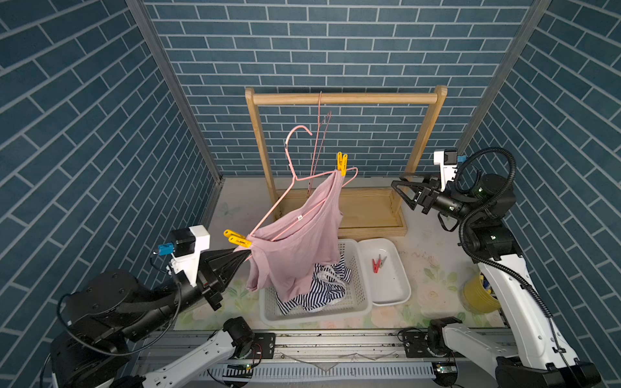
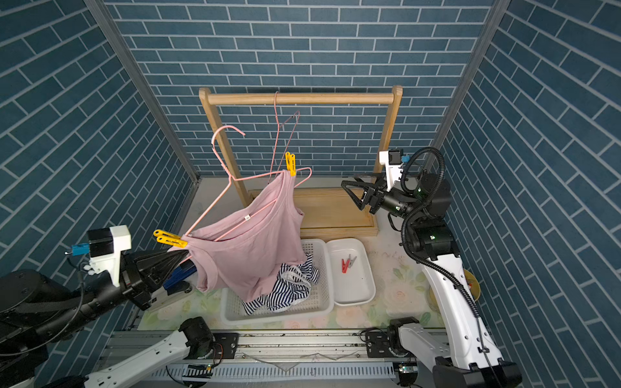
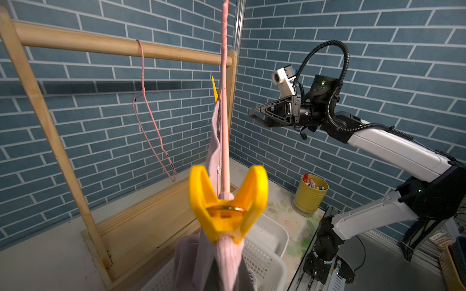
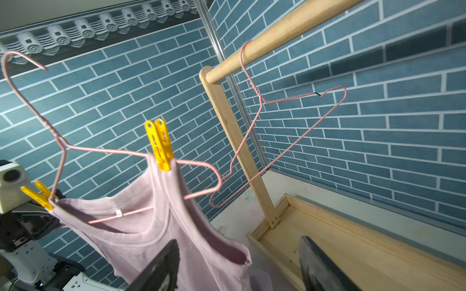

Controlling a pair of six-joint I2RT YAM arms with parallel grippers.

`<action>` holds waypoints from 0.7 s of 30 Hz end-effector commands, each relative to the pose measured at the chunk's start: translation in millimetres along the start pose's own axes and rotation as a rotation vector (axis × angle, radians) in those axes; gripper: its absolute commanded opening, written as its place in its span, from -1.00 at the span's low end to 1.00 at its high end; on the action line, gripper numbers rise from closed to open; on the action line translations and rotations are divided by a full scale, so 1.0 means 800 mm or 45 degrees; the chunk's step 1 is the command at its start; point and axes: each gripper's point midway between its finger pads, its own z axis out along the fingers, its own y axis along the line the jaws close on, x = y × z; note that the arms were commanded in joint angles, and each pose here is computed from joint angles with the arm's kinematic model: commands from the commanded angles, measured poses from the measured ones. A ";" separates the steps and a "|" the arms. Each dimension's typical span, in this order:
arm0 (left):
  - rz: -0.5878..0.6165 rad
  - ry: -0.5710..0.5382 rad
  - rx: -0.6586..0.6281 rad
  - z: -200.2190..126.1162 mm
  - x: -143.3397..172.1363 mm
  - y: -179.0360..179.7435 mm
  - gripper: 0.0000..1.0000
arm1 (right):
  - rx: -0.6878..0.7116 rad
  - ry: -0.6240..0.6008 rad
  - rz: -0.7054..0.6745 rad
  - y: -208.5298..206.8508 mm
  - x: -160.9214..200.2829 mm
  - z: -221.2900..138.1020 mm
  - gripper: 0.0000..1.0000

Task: Remove the clothespins securing tank tops to the hanger
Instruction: Remove the clothespin from the hanger.

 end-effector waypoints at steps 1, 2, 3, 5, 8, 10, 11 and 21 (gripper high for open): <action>0.016 -0.053 0.042 -0.003 -0.006 -0.007 -1.00 | -0.113 0.011 -0.101 0.026 -0.009 0.000 0.52; 0.018 -0.038 0.048 0.002 -0.002 -0.008 -1.00 | -0.131 0.017 -0.104 0.029 -0.010 0.002 0.54; 0.020 -0.021 0.052 0.007 0.002 -0.008 -1.00 | -0.150 0.026 -0.104 0.031 -0.008 0.004 0.57; 0.024 0.011 0.072 0.017 0.010 -0.010 -1.00 | -0.202 0.050 -0.106 0.037 -0.006 0.008 0.64; 0.024 0.042 0.098 0.032 0.022 -0.013 -1.00 | -0.288 0.107 -0.084 0.042 0.001 0.019 0.78; 0.022 0.062 0.123 0.042 0.029 -0.016 -1.00 | -0.344 0.149 -0.065 0.043 0.007 0.026 0.80; 0.025 0.076 0.123 0.047 0.034 -0.016 -1.00 | -0.365 0.169 -0.060 0.042 0.010 0.029 0.80; 0.079 0.084 0.137 0.059 0.040 -0.017 -1.00 | -0.483 0.335 -0.079 0.027 0.050 0.038 0.74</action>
